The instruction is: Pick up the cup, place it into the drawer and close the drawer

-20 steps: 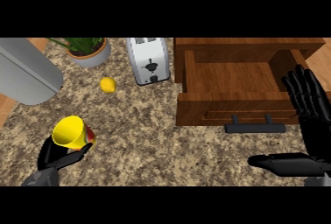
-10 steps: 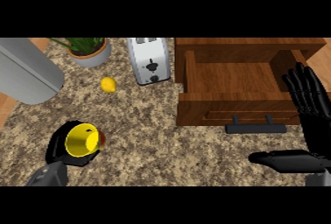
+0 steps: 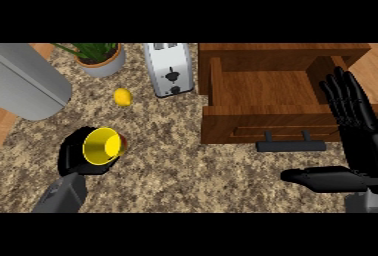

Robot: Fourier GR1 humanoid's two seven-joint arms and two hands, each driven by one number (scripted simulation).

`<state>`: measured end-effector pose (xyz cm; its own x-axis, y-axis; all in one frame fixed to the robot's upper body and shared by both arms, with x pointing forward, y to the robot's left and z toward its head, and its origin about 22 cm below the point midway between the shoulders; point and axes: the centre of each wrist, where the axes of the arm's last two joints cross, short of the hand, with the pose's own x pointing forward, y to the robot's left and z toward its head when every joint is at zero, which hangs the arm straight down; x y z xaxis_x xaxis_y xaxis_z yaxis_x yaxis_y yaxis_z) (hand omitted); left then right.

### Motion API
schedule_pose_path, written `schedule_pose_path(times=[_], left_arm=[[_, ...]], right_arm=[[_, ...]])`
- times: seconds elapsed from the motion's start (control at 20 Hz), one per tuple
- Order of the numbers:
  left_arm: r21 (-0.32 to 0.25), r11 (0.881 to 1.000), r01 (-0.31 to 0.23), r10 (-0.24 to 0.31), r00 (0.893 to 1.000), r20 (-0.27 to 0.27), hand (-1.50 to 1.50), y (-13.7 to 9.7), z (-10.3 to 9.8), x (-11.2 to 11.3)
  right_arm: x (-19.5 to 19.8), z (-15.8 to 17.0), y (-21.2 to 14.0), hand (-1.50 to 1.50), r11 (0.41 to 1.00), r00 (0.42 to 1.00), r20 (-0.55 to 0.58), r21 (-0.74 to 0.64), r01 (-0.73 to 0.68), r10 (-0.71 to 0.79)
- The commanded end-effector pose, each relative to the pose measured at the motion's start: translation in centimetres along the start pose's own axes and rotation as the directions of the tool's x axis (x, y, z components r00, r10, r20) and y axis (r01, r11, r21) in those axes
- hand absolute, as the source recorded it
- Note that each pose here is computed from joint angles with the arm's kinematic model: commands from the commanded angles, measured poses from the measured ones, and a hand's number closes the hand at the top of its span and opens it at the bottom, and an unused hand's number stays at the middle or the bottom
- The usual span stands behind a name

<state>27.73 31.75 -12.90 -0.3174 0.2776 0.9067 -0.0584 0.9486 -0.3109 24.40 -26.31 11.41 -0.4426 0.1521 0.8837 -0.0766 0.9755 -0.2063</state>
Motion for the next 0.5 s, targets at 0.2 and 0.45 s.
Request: schedule_pose_path(times=[0.2,0.45], left_arm=[[-0.153,0.985,-0.075,0.108,0.970,0.218,1.50,-3.0,-4.8,1.6],[-0.264,0.963,-0.053,0.110,0.973,0.204,1.50,-8.8,-8.1,2.2]], right_arm=[[-0.2,-0.2,-2.0,-1.50,1.000,1.000,-0.009,-0.023,-0.003,0.003],[0.3,0.0,-2.3,-1.50,0.999,1.000,-0.031,-0.036,-0.002,0.001]])
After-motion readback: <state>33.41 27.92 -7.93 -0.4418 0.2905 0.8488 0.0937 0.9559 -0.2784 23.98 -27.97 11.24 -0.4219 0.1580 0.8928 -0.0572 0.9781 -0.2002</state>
